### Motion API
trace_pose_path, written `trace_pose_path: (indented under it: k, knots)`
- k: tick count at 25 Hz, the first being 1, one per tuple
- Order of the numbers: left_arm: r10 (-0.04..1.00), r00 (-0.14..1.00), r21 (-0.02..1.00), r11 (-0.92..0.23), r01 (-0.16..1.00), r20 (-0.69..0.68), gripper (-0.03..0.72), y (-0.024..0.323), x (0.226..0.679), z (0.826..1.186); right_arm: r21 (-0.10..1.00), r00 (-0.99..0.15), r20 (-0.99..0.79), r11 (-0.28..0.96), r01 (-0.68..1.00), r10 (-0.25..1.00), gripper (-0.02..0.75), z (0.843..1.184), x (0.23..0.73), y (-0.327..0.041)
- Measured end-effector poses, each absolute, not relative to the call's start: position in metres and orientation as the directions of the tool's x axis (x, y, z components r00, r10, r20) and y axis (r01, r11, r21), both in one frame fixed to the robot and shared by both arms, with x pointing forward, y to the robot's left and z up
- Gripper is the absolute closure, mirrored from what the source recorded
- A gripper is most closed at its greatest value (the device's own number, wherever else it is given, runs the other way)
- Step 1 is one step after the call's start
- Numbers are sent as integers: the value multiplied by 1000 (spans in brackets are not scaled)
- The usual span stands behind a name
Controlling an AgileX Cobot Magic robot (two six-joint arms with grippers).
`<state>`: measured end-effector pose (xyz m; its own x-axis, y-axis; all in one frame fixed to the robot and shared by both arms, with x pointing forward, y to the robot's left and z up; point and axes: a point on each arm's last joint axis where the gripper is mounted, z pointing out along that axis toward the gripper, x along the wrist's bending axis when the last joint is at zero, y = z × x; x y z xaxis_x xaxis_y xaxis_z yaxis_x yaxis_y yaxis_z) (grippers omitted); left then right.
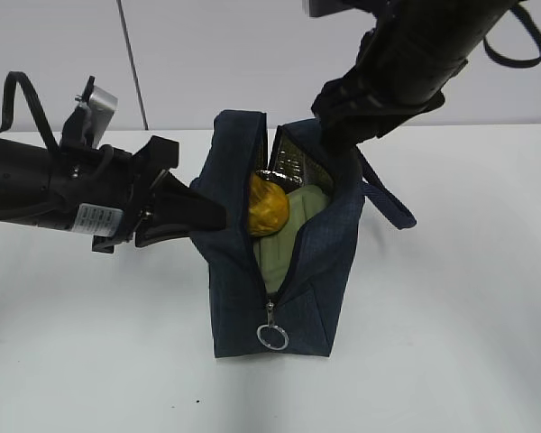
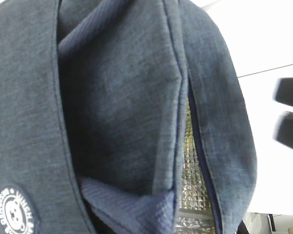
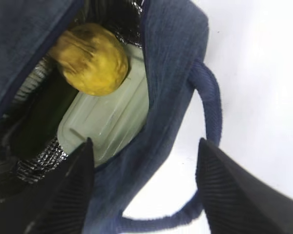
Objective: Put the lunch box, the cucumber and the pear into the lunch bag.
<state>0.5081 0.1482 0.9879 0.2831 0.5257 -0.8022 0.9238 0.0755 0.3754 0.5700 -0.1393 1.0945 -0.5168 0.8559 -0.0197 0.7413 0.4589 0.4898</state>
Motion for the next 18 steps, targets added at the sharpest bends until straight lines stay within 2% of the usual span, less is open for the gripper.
trace_pose_path:
  k: [12,18]
  knots:
    - [526,284,376,75,923,-802,704,148,508,988,600,-605,61,455,658,794,281,1168,493,-157]
    - [526,284,376,75,923,-802,704,148,508,988,638,-640,140,426,641,755,294,1162,438,-174]
